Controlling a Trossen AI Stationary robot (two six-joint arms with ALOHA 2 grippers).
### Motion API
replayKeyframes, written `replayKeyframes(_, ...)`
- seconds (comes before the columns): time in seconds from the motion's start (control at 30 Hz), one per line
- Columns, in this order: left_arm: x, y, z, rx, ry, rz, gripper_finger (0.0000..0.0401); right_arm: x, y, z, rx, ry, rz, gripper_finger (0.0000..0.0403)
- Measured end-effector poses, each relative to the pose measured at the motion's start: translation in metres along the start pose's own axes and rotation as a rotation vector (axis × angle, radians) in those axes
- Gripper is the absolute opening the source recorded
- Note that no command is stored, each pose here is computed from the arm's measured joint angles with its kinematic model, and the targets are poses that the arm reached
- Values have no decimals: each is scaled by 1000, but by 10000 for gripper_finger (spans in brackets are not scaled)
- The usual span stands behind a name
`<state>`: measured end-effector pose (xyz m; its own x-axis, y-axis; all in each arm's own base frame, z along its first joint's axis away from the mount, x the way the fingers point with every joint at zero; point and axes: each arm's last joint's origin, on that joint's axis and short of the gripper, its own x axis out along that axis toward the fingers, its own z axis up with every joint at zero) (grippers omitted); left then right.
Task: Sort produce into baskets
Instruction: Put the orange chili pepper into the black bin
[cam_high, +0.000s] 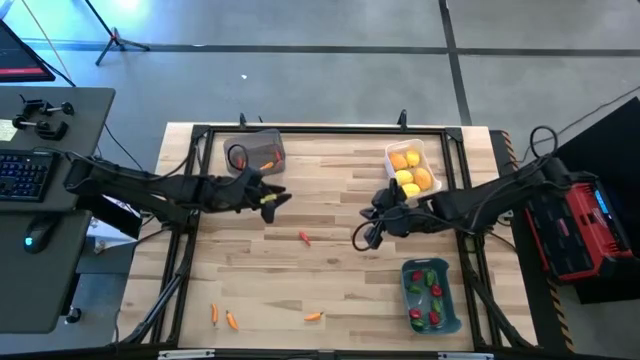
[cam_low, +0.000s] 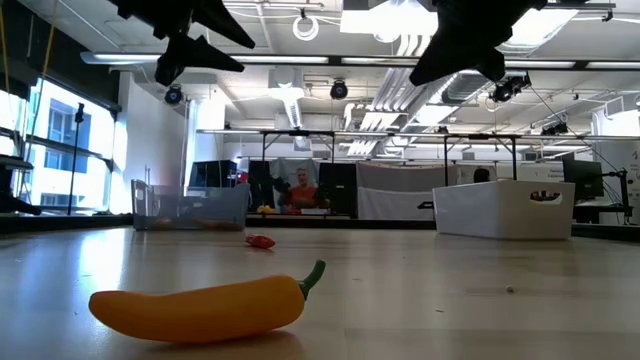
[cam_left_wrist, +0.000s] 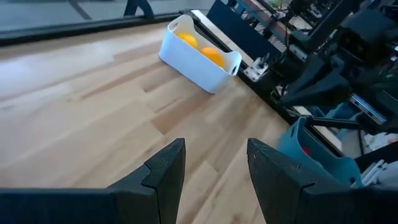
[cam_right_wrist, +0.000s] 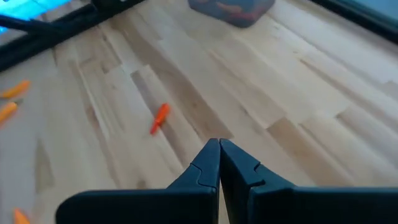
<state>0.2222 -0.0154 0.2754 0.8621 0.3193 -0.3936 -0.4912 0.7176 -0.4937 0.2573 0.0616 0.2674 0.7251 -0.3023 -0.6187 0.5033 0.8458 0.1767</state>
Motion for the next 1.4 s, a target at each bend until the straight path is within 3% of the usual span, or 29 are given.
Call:
replayKeyframes(0.27,-11,2,8,114,-13,-48,161,19,17,1,163,-54,79,0)
replayKeyframes(0.53,-40,6,23,227,-82,-115,161,30,42,17,279,-216,305,3)
replayKeyframes(0.67,-54,12,25,253,-87,-106,161,35,44,15,315,-196,297,32)
replayKeyframes(0.8,-64,20,24,260,-52,-81,161,37,52,23,261,-103,295,86)
replayKeyframes(0.9,-68,25,22,265,-24,-62,161,39,64,37,142,-33,293,129)
replayKeyframes(1.1,-69,26,21,261,-19,-58,161,79,79,53,35,137,130,196)
replayKeyframes(1.23,-69,26,21,255,-24,-50,161,119,90,52,11,221,91,212)
replayKeyframes(1.4,-69,26,21,255,-26,-47,161,168,103,37,-78,276,70,202)
